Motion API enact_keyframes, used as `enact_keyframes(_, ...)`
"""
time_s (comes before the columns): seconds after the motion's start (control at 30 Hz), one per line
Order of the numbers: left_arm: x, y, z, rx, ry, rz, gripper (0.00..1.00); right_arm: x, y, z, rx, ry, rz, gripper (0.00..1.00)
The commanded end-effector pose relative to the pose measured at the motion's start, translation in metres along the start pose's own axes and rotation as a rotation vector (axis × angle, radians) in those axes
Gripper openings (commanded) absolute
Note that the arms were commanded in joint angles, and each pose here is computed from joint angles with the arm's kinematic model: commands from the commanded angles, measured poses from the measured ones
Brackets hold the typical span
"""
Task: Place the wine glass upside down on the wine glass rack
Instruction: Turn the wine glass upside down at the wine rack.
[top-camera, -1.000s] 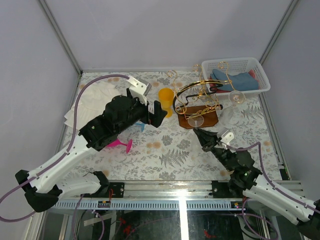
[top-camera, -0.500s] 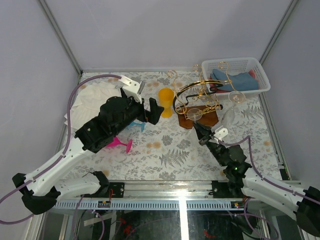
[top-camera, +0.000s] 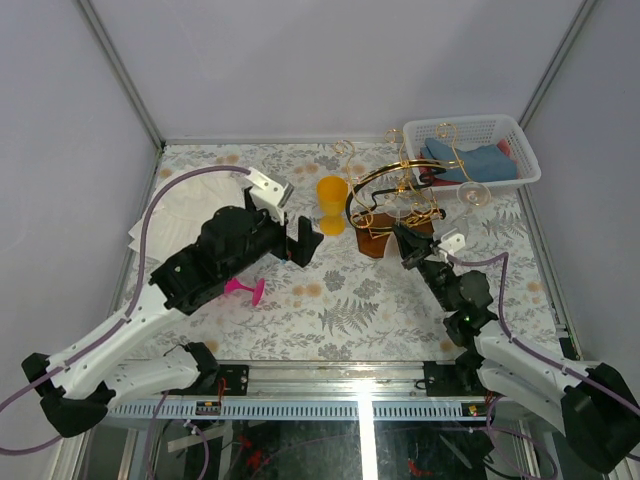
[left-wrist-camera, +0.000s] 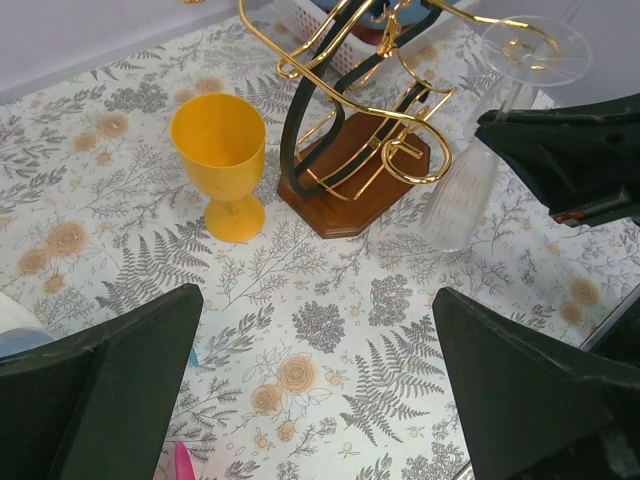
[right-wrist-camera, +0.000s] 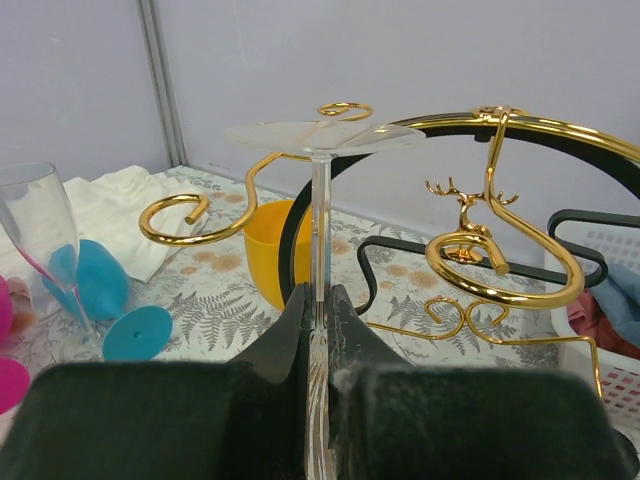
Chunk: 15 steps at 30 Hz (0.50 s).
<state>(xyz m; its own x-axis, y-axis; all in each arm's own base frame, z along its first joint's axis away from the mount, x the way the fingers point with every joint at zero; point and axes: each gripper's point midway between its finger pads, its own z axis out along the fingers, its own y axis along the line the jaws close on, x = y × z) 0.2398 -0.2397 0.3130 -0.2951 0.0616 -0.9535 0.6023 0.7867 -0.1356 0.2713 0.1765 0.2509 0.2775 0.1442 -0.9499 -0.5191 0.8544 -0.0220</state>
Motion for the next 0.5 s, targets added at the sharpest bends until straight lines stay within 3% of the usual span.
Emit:
enact_keyframes(0.0,-0.022,0.001,-0.011,0.021,-0.115,0.014,1.0,-0.043,-0.005,0.015,-0.002,-0.159,0.079,0.0)
enact_keyframes(0.47,-0.015,0.009,-0.007,0.02,-0.102,0.002,1.0,-0.034,-0.039,0.024,0.154,-0.175,0.115,0.0)
